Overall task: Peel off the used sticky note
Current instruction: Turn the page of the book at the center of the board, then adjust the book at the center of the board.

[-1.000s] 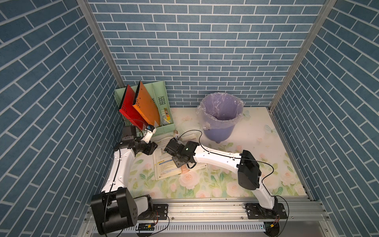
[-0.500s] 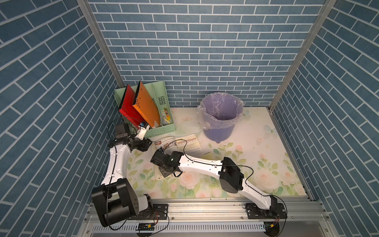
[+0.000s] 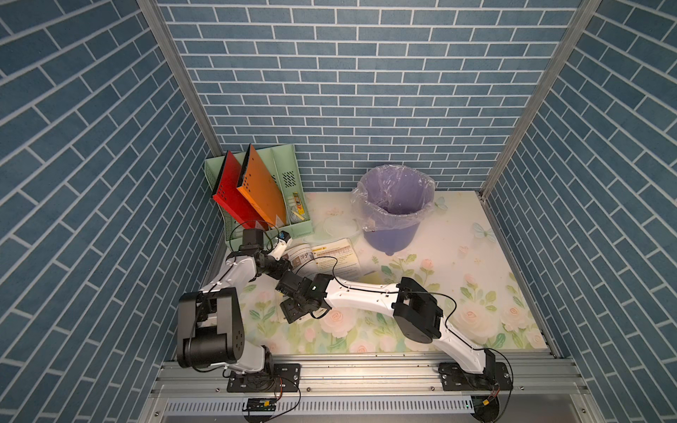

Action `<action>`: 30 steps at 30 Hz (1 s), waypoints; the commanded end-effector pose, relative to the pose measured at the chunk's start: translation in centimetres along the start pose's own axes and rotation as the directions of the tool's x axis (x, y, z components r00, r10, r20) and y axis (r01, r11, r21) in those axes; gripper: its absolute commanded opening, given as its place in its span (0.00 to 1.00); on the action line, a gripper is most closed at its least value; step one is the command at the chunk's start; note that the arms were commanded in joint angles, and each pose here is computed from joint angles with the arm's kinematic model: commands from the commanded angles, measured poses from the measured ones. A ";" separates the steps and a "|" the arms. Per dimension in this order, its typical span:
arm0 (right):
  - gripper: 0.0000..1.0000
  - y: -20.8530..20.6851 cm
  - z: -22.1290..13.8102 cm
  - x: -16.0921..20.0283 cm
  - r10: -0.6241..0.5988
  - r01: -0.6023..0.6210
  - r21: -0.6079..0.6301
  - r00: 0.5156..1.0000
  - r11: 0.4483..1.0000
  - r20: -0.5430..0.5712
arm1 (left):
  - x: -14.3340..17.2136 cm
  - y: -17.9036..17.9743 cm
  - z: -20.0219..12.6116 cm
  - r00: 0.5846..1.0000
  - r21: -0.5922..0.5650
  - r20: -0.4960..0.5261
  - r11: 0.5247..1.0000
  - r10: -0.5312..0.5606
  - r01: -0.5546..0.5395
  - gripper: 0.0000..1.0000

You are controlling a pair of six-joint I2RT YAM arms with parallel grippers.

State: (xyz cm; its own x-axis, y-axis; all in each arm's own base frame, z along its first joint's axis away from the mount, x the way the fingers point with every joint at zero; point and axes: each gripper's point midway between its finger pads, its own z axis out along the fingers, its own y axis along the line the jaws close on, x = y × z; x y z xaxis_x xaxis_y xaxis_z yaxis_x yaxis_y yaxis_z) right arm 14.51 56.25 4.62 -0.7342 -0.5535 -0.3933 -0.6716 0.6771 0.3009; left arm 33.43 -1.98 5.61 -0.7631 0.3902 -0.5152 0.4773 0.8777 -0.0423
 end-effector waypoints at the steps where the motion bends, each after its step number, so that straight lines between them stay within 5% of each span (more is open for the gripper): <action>1: 0.74 2.4 -3.5 -2.7 -0.025 0.040 -0.148 0.994 0.988 0.105 | 1.5 -0.1 1.1 0.999 -0.018 -0.048 1.000 0.001 -0.002 0.55; 8: 0.76 0.4 -10.7 -3.9 0.067 0.019 -0.300 0.959 0.954 0.276 | 2.4 0.1 1.3 0.996 -0.072 -0.080 0.996 0.043 -0.049 0.55; 20: 0.74 -18.2 -15.6 4.0 0.275 -0.300 0.022 0.900 0.954 0.339 | -2.9 -0.1 -3.4 0.994 -0.132 0.016 0.986 0.105 -0.102 0.55; 25: 0.74 -23.2 -16.2 6.5 0.375 -0.419 0.040 0.847 0.907 0.377 | -7.3 -6.3 -4.0 0.977 -0.055 0.078 0.980 0.198 -0.194 0.55; 30: 0.74 -24.5 -15.6 7.0 0.397 -0.446 0.042 0.831 0.894 0.389 | -9.0 -13.1 0.0 0.963 0.062 0.054 0.962 0.263 -0.266 0.54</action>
State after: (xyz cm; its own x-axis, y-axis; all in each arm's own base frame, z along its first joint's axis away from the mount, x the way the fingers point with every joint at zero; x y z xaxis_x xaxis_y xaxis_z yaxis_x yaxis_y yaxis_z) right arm 23.49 28.07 7.51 -0.8510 -0.0558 -0.5221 -0.2912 0.8776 0.3807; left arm 35.11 -14.68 13.65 -0.5247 0.5932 -0.6106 0.6787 0.7245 0.1206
